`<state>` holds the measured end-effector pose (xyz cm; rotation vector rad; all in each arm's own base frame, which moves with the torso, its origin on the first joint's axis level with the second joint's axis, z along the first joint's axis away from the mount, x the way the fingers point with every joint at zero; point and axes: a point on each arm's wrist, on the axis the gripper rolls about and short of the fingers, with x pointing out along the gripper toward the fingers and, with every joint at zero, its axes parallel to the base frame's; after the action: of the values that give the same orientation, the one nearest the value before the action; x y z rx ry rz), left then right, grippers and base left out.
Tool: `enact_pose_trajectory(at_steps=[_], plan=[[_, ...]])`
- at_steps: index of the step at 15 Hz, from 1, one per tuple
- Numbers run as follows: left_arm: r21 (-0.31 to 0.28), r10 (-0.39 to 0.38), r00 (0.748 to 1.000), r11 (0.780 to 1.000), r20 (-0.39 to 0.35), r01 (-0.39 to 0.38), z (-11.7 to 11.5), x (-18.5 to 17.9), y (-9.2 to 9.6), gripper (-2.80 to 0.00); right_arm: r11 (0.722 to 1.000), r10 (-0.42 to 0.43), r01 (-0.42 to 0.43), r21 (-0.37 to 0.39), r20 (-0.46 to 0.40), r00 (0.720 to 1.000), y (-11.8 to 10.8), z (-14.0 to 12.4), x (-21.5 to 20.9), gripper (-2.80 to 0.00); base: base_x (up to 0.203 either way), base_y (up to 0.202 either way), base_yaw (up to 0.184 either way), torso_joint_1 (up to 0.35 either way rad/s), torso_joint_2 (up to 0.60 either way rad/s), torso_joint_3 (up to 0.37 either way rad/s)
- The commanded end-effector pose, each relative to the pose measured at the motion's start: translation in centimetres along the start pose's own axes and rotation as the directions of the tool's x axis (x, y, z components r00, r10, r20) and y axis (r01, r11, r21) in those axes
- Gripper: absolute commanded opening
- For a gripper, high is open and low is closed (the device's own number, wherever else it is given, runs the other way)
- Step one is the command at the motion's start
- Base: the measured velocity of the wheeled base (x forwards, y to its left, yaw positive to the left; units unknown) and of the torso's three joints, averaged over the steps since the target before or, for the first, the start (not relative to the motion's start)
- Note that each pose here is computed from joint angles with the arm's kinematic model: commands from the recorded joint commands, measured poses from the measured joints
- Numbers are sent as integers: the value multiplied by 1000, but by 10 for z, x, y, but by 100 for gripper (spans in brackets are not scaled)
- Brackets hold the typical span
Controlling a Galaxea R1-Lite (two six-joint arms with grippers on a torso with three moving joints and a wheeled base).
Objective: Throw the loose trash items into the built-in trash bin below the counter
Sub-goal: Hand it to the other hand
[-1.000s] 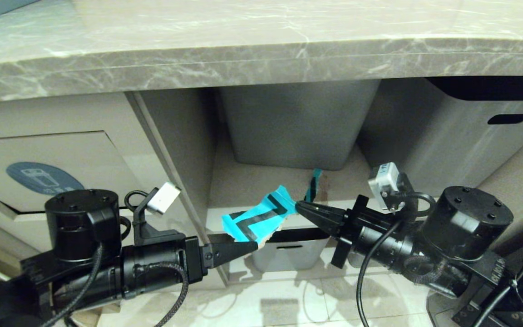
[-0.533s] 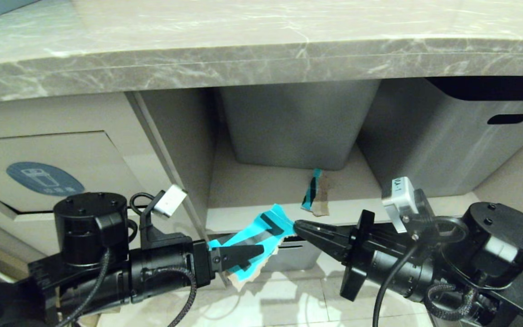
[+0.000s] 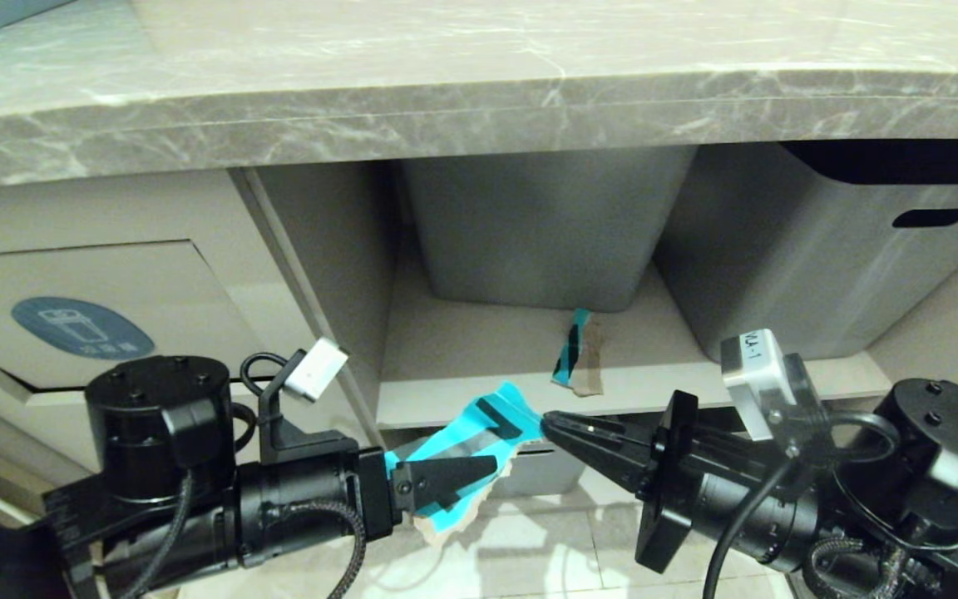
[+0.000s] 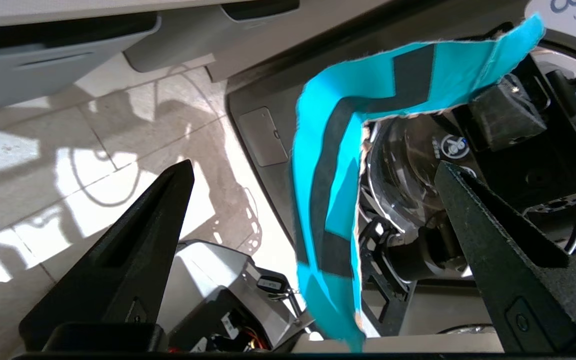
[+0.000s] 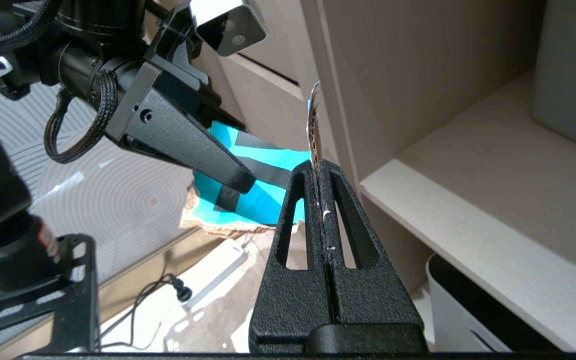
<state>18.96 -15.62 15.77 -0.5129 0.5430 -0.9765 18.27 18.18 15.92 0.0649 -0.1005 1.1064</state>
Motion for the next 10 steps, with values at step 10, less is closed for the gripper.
enact_pose_trajectory(at_steps=[10], plan=[[-15, -64, 998, 998, -24, 63, -10, -6, -18, -280, 1000, 6, -6, -2, 12, 1000, 5, 4, -9, -280, 0, 0, 0, 0, 0, 0]])
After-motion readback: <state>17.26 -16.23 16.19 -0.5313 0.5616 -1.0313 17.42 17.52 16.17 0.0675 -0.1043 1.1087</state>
